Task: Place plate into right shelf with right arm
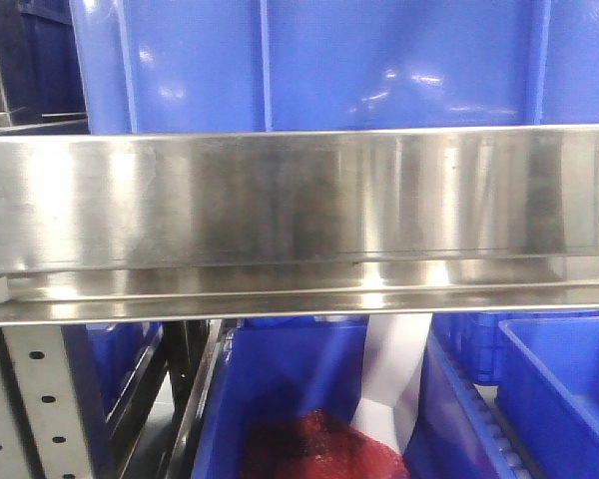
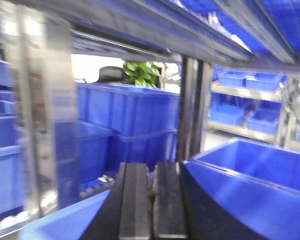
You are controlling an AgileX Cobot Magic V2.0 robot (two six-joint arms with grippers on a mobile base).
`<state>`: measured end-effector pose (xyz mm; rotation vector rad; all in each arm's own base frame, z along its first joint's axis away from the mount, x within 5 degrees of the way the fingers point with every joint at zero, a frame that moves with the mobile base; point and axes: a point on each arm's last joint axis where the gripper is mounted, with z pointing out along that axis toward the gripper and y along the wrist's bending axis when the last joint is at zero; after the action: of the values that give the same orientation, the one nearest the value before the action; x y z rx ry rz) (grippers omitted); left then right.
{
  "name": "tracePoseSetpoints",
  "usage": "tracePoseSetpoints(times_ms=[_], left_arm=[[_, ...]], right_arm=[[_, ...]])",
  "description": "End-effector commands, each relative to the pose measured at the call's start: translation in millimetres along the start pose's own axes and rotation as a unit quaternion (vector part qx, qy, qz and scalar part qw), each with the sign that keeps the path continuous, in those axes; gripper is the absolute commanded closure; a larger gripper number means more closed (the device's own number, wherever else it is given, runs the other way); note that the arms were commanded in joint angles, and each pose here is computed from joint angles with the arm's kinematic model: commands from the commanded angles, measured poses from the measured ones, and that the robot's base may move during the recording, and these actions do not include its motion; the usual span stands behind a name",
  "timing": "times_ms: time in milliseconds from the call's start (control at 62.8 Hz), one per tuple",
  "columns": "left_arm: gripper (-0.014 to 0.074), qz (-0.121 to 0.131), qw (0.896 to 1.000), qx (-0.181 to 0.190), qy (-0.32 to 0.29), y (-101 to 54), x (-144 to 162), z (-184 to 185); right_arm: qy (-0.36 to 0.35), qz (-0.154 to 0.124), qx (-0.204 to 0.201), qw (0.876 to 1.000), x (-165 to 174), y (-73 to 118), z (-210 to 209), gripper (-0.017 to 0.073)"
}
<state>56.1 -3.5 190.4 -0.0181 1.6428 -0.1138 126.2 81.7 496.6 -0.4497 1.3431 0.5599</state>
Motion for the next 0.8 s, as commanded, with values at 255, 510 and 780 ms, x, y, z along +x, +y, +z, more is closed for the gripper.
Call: tracePoseSetpoints(times_ms=[255,510,780], left_arm=[[0.0641,-0.004,0.999,0.007,-0.039,-0.9,-4.5,0.0],[0.0641,-0.004,0.999,0.007,-0.039,-0.9,-4.5,0.0],[0.0641,-0.004,0.999,0.007,-0.039,-0.9,-4.5,0.0]], right_arm=[[-0.038,0.001,0.017,0.999,-13.4,-1.9,-5.4,0.0503],[-0.057,-0.003,0.043,0.997,-10.5,-7.2,-4.9,0.0503],[-0.118,-0.023,0.179,0.976,40.8,-29.4,-45.1,0.0503]])
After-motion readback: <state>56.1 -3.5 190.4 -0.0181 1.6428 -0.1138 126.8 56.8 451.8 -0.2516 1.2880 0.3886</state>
